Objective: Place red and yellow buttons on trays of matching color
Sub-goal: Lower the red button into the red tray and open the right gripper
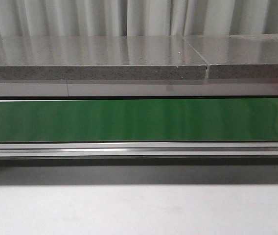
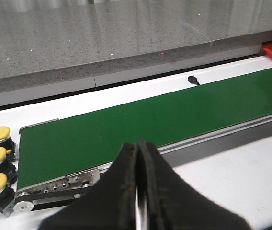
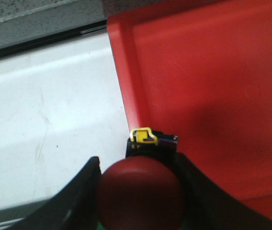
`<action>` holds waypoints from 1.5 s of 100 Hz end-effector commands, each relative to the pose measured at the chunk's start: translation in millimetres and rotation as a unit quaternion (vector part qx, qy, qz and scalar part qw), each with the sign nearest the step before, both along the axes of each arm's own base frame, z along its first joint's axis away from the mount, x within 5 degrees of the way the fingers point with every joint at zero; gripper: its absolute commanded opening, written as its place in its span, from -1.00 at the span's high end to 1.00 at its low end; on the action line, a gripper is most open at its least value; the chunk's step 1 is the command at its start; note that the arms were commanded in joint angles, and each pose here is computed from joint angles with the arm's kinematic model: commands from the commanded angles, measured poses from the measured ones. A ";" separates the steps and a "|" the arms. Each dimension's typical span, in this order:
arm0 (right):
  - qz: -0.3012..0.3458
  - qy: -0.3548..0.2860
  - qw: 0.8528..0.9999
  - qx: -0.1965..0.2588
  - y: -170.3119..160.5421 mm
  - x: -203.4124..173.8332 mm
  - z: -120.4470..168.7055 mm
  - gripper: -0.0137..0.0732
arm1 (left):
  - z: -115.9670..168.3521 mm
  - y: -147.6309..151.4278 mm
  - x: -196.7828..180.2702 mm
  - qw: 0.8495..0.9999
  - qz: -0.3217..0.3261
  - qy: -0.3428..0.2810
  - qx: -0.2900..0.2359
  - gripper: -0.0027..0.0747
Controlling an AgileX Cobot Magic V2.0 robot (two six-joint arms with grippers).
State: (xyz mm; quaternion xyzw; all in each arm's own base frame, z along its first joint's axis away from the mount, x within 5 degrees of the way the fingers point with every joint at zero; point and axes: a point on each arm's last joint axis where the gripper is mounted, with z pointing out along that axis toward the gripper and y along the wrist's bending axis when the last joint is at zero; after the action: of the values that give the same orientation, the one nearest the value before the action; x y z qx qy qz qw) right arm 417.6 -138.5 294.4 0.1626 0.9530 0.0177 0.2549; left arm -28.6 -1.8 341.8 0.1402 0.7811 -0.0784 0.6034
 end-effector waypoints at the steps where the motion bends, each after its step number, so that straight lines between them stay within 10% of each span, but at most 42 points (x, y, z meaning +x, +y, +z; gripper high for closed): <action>1: -0.018 -0.055 0.998 -0.005 -5.4 1.3 25.7 0.44 | 12.2 -0.6 1.8 0.999 -0.004 -0.035 -0.019 0.99; 57: -0.080 -0.049 0.995 0.020 -35.6 24.8 -32.0 0.41 | 12.2 -0.6 1.8 0.999 -0.004 -0.035 -0.019 0.99; 92: -0.089 -0.058 0.994 0.035 -34.5 26.7 -32.3 -0.51 | 12.2 -0.6 1.8 0.999 -0.004 -0.035 -0.019 0.99; 127: -0.040 -0.082 0.996 -0.012 -28.1 11.0 6.1 -0.40 | 12.2 -0.6 1.8 0.999 -0.004 -0.035 -0.019 0.99; 150: 0.029 -0.120 0.990 -0.064 1.7 -16.6 49.3 0.58 | 12.2 -0.6 1.8 0.999 -0.004 -0.035 -0.019 0.99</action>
State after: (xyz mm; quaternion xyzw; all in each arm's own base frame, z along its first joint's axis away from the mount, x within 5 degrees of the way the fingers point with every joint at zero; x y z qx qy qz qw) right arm 418.2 -151.6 293.1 0.1511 0.9401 0.0060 0.3055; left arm -28.6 -1.8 341.8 0.1402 0.7811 -0.0784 0.6034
